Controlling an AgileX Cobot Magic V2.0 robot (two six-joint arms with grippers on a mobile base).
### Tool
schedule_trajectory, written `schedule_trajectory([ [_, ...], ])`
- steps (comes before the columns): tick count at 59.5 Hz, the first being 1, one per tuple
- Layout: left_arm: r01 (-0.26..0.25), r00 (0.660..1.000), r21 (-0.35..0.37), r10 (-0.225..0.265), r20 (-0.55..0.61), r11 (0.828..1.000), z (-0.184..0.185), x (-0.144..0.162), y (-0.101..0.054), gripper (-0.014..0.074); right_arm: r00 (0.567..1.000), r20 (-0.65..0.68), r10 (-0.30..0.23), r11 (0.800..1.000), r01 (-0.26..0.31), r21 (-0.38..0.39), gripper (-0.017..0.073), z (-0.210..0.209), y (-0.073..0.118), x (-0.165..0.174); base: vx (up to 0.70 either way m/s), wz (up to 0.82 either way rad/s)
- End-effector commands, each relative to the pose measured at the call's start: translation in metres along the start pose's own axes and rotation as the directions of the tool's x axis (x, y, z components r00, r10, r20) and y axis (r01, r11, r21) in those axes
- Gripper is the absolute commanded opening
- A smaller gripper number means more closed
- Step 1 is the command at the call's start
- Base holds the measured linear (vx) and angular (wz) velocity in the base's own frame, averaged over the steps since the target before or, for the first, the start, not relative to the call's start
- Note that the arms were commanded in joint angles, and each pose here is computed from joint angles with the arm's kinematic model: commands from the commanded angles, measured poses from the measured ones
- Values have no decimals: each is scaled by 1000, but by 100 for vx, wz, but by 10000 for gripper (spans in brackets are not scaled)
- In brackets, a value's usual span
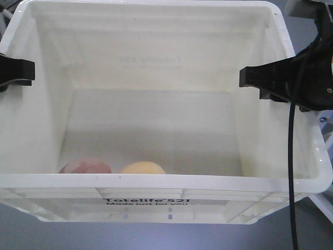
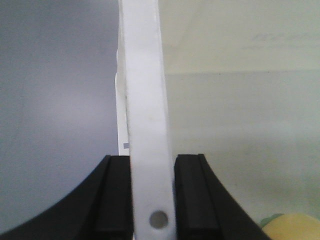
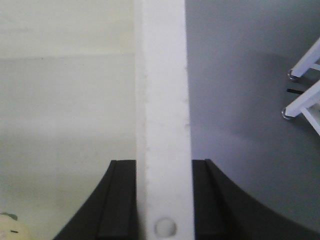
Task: Place moving items into box and shelve
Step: 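Hold the tote raised with both grippers while the base drives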
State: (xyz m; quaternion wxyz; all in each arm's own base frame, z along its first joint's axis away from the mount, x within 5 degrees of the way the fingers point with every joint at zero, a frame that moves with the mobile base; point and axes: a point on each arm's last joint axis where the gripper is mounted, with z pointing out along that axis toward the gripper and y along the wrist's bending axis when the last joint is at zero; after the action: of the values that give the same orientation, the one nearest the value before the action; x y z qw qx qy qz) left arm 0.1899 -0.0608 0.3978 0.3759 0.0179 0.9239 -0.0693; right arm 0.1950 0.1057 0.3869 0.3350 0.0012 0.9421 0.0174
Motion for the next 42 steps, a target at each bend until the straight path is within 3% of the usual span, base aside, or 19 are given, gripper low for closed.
schedule_trajectory([
  [1, -38, 986, -51, 46, 158, 998, -17, -15, 7, 64, 985, 170, -13, 999, 7, 39, 127, -22, -14, -16, -17, 68],
  [42, -38, 986, -51, 46, 158, 998, -17, -15, 7, 64, 986, 168, -13, 999, 6, 41, 127, -22, -15, -16, -16, 63],
])
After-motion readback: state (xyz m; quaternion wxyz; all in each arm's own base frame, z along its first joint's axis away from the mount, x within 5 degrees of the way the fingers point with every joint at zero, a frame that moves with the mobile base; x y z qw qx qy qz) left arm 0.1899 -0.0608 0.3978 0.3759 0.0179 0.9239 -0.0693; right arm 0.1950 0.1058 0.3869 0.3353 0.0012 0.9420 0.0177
